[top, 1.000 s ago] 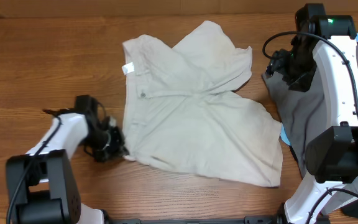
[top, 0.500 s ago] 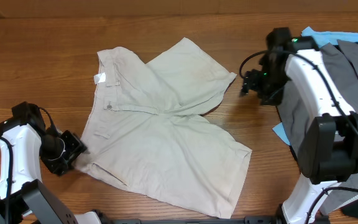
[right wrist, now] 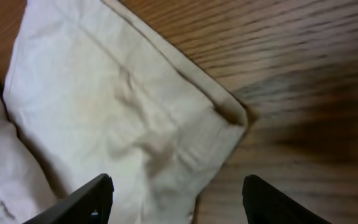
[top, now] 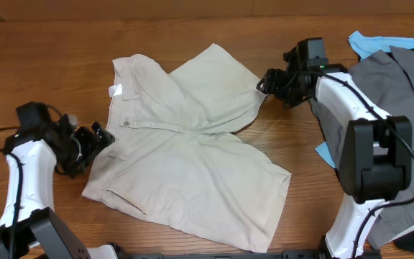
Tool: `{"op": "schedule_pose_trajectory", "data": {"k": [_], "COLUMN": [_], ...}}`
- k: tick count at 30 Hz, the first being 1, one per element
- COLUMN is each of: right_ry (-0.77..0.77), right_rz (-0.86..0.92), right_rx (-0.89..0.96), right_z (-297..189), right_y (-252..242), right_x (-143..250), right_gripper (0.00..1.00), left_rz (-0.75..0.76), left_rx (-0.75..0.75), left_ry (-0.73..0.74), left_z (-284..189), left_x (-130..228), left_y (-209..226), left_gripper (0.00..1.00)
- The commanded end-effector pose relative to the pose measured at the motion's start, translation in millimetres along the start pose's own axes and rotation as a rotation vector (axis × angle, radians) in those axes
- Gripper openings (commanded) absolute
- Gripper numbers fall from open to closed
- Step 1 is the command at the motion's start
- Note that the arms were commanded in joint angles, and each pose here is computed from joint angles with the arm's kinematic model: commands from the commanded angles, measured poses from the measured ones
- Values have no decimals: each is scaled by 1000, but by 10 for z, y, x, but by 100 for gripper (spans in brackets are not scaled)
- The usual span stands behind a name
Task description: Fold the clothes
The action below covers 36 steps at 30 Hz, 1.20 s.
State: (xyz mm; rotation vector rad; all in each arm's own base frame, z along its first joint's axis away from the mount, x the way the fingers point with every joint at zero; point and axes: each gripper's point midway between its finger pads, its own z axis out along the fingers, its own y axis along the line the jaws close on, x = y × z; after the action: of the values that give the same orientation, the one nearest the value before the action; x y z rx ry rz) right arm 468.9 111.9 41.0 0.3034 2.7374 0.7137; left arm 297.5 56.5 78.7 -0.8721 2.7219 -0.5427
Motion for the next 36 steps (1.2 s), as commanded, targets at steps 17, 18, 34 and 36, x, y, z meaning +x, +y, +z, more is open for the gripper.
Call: {"op": "schedule_pose_trajectory", "data": {"k": [17, 18, 34, 36], "right_ry": [-221, -210, 40, 72], "right_rz": [172, 175, 292, 301], "right_rx": [175, 173, 269, 259], "right_z": [-507, -516, -937, -954], "right_y": [-778, -768, -795, -764], "right_x": [-675, -647, 114, 195], "right_gripper": [24, 28, 44, 43], "left_rz": [312, 315, 473, 493], "left_rx": [61, 95, 429, 434], "left_ry": [-73, -59, -158, -152], "left_z": [709, 776, 869, 926], "left_x": [-247, -240, -458, -419], "left_y": [-735, -776, -1428, -1480], "left_gripper": [90, 91, 83, 83]}}
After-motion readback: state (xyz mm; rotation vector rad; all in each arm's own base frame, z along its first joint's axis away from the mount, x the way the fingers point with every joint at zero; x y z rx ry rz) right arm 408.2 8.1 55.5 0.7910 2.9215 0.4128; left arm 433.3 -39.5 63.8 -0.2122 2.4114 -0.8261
